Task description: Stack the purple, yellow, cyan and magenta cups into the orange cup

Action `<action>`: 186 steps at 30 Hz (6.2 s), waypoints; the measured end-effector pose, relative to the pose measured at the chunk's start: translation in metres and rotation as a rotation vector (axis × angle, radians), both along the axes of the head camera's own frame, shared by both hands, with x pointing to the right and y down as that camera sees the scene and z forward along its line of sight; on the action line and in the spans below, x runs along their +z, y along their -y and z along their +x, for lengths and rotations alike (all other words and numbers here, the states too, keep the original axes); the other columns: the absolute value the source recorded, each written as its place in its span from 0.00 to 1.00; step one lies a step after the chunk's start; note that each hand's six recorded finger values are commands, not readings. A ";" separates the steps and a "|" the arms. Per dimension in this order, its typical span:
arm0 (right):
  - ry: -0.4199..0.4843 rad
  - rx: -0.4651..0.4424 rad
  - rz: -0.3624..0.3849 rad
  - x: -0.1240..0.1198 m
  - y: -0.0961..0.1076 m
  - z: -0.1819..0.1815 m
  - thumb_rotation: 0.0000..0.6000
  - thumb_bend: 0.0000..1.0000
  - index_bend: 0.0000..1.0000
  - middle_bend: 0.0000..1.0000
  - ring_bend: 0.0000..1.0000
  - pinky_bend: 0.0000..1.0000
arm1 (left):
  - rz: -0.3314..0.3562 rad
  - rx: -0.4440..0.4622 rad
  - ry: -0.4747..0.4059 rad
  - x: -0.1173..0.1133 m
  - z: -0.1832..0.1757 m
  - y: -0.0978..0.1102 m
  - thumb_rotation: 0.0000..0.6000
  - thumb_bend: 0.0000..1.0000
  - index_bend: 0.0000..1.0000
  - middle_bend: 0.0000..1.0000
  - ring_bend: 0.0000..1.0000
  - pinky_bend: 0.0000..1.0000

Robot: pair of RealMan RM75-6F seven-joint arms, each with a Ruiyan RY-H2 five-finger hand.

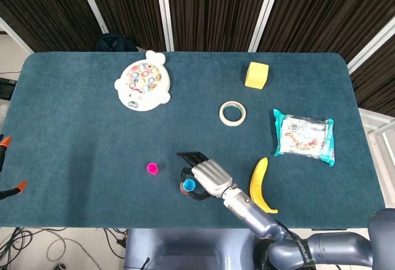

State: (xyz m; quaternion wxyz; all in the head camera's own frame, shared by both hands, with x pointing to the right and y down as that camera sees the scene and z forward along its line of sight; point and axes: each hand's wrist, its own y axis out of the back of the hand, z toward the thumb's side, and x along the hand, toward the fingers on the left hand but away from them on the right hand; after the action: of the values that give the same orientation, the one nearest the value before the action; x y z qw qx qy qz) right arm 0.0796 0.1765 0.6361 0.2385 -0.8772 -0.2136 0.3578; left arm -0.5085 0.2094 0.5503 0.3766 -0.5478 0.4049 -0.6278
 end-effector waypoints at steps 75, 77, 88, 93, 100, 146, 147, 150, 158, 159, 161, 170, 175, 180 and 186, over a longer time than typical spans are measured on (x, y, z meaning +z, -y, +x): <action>-0.099 0.039 -0.001 0.055 0.035 -0.078 1.00 0.38 0.23 0.00 0.00 0.01 | -0.005 -0.007 -0.012 0.001 -0.001 0.001 1.00 0.00 0.00 0.00 0.00 0.05; -0.098 0.037 0.004 0.056 0.034 -0.081 1.00 0.38 0.25 0.00 0.00 0.01 | -0.006 -0.007 -0.013 0.001 -0.001 0.001 1.00 0.00 0.00 0.00 0.00 0.05; -0.108 0.047 0.003 0.065 0.032 -0.090 1.00 0.38 0.31 0.00 0.00 0.01 | -0.007 -0.006 -0.015 0.001 -0.001 0.001 1.00 0.00 0.00 0.00 0.00 0.05; -0.113 0.050 0.003 0.069 0.032 -0.094 1.00 0.38 0.33 0.00 0.00 0.01 | -0.008 -0.007 -0.015 0.002 -0.001 0.001 1.00 0.00 0.00 0.00 0.00 0.05; -0.107 0.043 0.005 0.069 0.029 -0.101 1.00 0.38 0.35 0.00 0.00 0.01 | -0.006 -0.010 -0.016 0.001 -0.002 0.002 1.00 0.00 0.00 0.00 0.00 0.05; -0.107 0.044 0.025 0.073 0.033 -0.128 1.00 0.38 0.46 0.00 0.02 0.03 | -0.012 -0.013 -0.017 0.003 -0.003 0.002 1.00 0.00 0.00 0.00 0.00 0.05; -0.106 0.045 0.024 0.073 0.034 -0.128 1.00 0.38 0.47 0.00 0.02 0.03 | -0.012 -0.012 -0.017 0.003 -0.002 0.002 1.00 0.00 0.00 0.00 0.00 0.05; -0.104 0.048 0.021 0.072 0.034 -0.128 1.00 0.38 0.49 0.00 0.03 0.04 | -0.011 -0.013 -0.017 0.003 -0.002 0.002 1.00 0.00 0.00 0.00 0.00 0.05; -0.100 0.049 0.016 0.072 0.033 -0.129 1.00 0.38 0.51 0.00 0.03 0.04 | -0.009 -0.014 -0.017 0.002 -0.003 0.002 1.00 0.00 0.00 0.00 0.00 0.05; -0.100 0.050 0.016 0.072 0.034 -0.129 1.00 0.38 0.51 0.00 0.03 0.04 | -0.009 -0.014 -0.017 0.002 -0.003 0.003 1.00 0.00 0.00 0.00 0.00 0.05; -0.096 0.052 0.017 0.071 0.034 -0.129 1.00 0.38 0.52 0.00 0.03 0.04 | -0.008 -0.015 -0.017 0.002 -0.003 0.003 1.00 0.00 0.00 0.00 0.00 0.05; -0.064 0.061 0.035 0.053 0.043 -0.120 1.00 0.38 0.52 0.00 0.03 0.04 | -0.012 -0.008 -0.011 0.004 -0.002 0.002 1.00 0.00 0.00 0.00 0.00 0.05; -0.057 0.065 0.071 0.035 0.052 -0.102 1.00 0.38 0.52 0.00 0.03 0.04 | -0.009 -0.003 -0.008 0.003 0.000 0.001 1.00 0.00 0.00 0.00 0.00 0.05; -0.059 0.072 0.098 0.016 0.057 -0.074 1.00 0.38 0.52 0.00 0.03 0.04 | -0.009 0.001 -0.003 0.003 0.002 0.000 1.00 0.00 0.00 0.00 0.00 0.05; -0.072 0.089 0.096 0.000 0.057 -0.037 1.00 0.38 0.52 0.00 0.03 0.04 | -0.012 0.005 0.001 0.005 0.003 -0.001 1.00 0.00 0.00 0.00 0.00 0.05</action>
State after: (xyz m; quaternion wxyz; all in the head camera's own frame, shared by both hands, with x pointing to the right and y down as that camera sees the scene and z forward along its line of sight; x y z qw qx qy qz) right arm 0.0431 0.1193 0.6364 0.2716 -0.8411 -0.2605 0.3886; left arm -0.5053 0.2102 0.5549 0.3752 -0.5506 0.3995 -0.6297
